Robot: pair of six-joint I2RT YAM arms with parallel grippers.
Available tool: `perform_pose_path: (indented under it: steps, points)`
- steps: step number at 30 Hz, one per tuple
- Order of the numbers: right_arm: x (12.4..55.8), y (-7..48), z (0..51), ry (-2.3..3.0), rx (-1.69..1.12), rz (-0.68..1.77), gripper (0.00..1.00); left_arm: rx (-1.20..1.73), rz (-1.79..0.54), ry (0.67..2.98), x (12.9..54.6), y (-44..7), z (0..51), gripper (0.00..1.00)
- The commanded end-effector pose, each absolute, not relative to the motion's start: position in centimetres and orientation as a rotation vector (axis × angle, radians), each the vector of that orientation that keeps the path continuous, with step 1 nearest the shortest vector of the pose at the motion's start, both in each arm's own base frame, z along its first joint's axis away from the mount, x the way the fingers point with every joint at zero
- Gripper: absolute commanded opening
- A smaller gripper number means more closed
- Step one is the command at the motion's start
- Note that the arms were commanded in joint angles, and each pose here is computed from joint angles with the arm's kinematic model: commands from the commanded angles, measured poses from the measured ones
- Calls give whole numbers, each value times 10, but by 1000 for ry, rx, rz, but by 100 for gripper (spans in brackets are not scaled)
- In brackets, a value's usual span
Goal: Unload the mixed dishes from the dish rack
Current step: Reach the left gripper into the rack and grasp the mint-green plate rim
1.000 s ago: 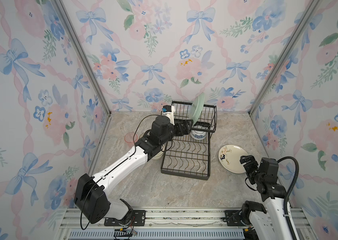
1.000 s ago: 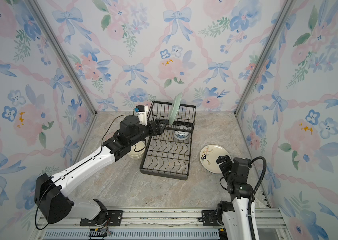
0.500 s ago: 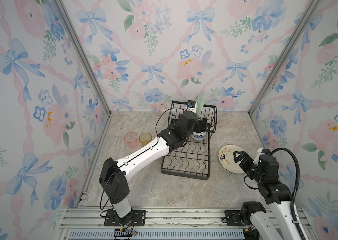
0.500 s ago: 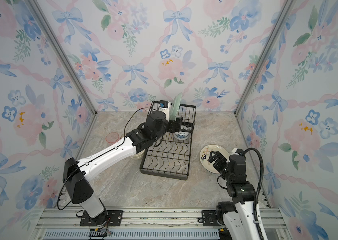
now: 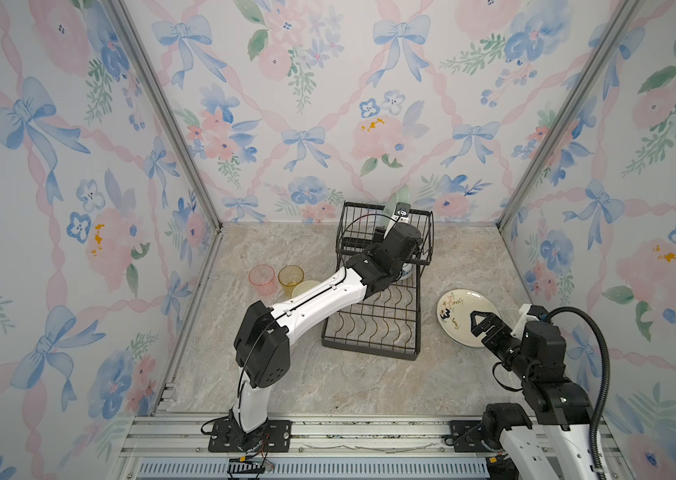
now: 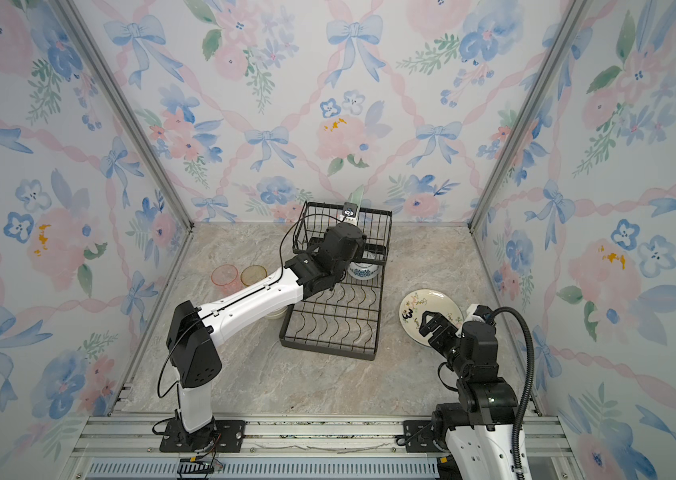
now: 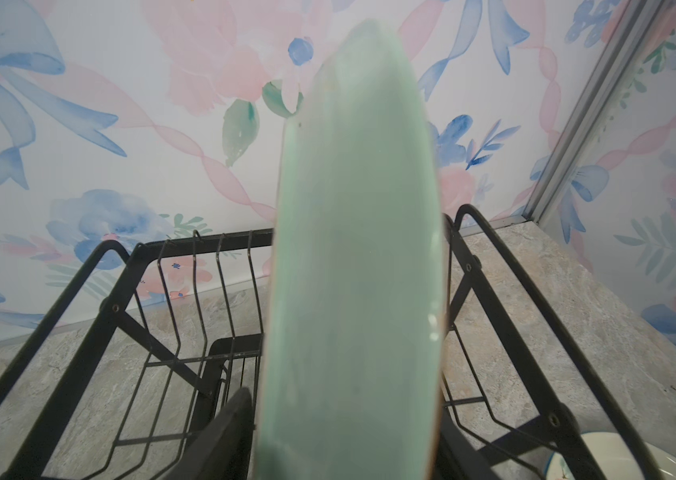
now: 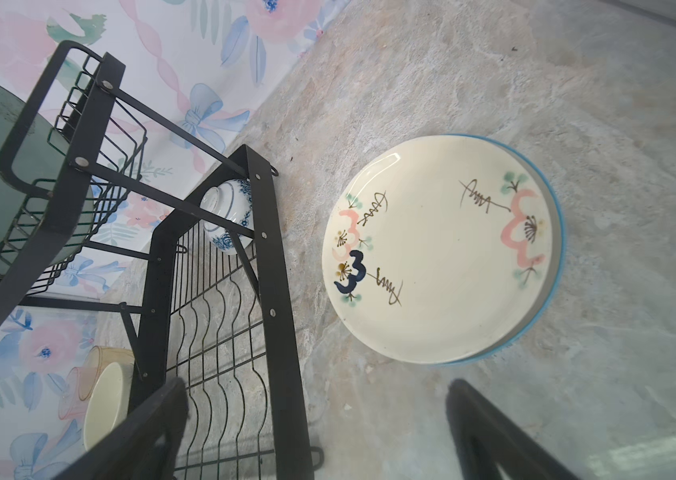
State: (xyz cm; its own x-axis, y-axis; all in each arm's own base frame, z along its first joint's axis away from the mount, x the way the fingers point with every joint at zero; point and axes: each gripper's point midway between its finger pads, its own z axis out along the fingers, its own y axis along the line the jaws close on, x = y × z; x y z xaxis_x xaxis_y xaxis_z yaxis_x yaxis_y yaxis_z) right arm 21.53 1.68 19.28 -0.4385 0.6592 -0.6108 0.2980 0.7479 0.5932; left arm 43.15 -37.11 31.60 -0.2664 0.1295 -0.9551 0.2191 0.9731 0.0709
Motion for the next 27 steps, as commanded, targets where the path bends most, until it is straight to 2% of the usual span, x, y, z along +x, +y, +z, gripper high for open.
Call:
perform_pose_path:
  steps: [1, 3, 4, 10, 15, 17, 27]
  points:
    - [205, 14, 196, 2057, 700, 466, 98, 251, -18, 1821, 439, -369, 322, 50]
    - [202, 13, 195, 2056, 700, 461, 97, 248, 10, 1815, 442, -368, 322, 24]
    - [202, 13, 195, 2056, 699, 462, 97, 240, 28, 1812, 444, -367, 322, 19]
    - [200, 15, 195, 2063, 678, 464, 97, 234, 110, 1792, 450, -364, 325, 19]
    - [201, 17, 194, 2067, 660, 472, 97, 213, 131, 1775, 452, -360, 334, 11]
    - [201, 19, 195, 2069, 654, 484, 97, 203, 139, 1766, 452, -359, 339, 2]
    - [197, 18, 192, 2076, 659, 477, 97, 177, 201, 1751, 452, -340, 350, 3]
